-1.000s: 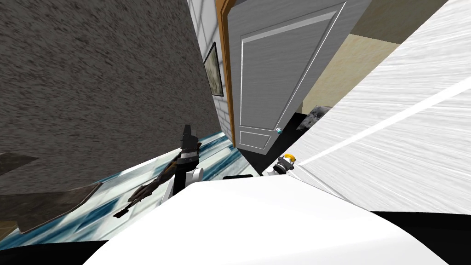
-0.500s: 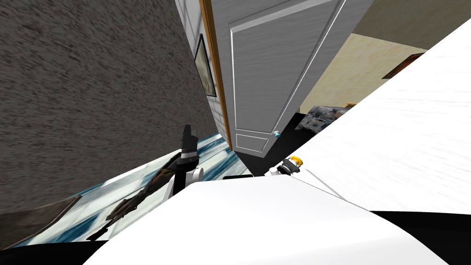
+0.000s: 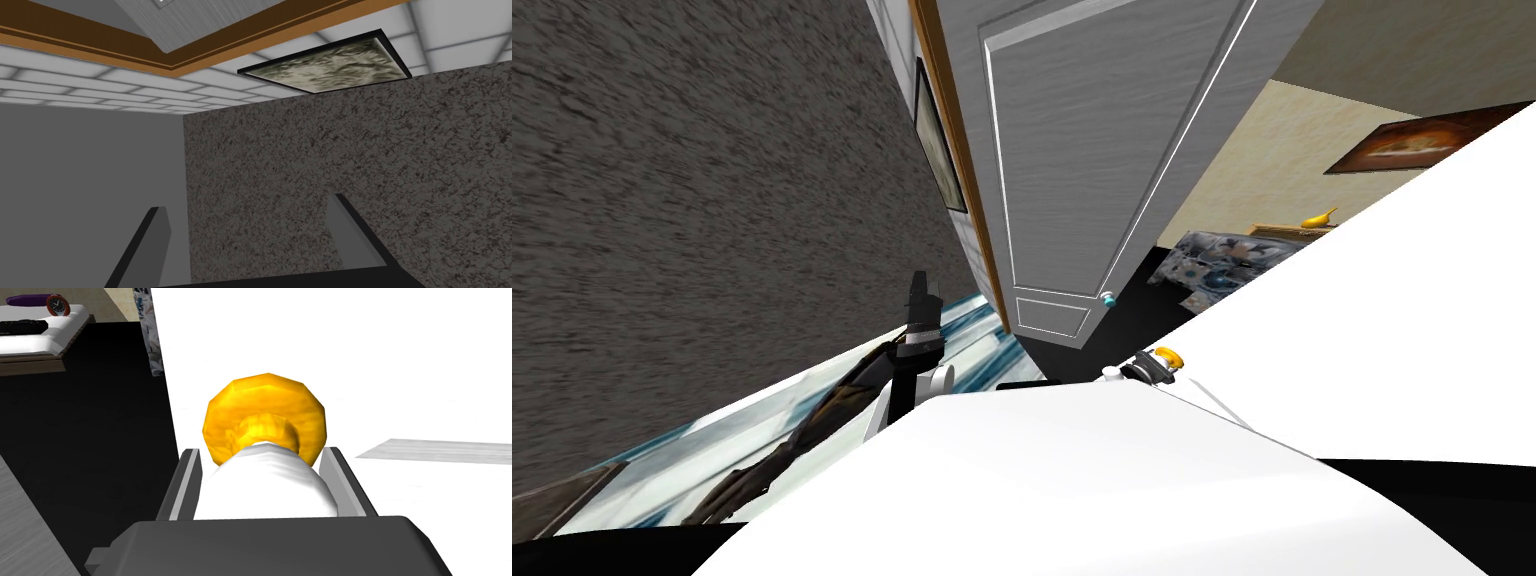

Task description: Push the door open

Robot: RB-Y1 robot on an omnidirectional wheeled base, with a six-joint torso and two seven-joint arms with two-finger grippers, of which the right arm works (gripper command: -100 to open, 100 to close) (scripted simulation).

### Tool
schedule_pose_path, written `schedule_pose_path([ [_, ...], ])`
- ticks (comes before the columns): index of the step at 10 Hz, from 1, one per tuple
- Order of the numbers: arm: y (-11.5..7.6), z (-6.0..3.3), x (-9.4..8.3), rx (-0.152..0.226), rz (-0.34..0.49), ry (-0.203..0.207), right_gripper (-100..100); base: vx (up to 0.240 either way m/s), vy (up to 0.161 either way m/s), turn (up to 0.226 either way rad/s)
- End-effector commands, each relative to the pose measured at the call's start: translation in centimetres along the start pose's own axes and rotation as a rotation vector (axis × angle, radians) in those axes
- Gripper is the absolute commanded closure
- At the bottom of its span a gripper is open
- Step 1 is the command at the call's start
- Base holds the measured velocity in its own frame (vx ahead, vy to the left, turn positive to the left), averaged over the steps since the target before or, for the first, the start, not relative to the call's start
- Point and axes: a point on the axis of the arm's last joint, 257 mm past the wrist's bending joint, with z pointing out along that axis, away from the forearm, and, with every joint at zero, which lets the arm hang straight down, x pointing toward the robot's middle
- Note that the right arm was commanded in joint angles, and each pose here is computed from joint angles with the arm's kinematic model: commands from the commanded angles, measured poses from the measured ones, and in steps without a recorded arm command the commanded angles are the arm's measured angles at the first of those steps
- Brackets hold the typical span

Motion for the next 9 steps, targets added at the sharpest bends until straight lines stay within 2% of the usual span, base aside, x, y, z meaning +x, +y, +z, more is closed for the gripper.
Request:
schedule_pose_path([
  [1,1.4,0.50,0.5,-0.029,-0.003,0.007,100,0.103,-0.082,-0.027],
  [2,2.6,0.63,0.2,-0.061,0.000,0.000,100,0.163,-0.103,-0.086],
  [7,5.3,0.51,-0.5,-0.136,0.009,-0.021,100,0.166,-0.112,-0.065],
  [8,4.6,0.49,-0.7,-0.120,0.007,-0.026,100,0.080,-0.059,-0.023],
  [9,6.3,0.89,-0.4,-0.167,0.007,-0.017,100,0.049,-0.136,0.054],
])
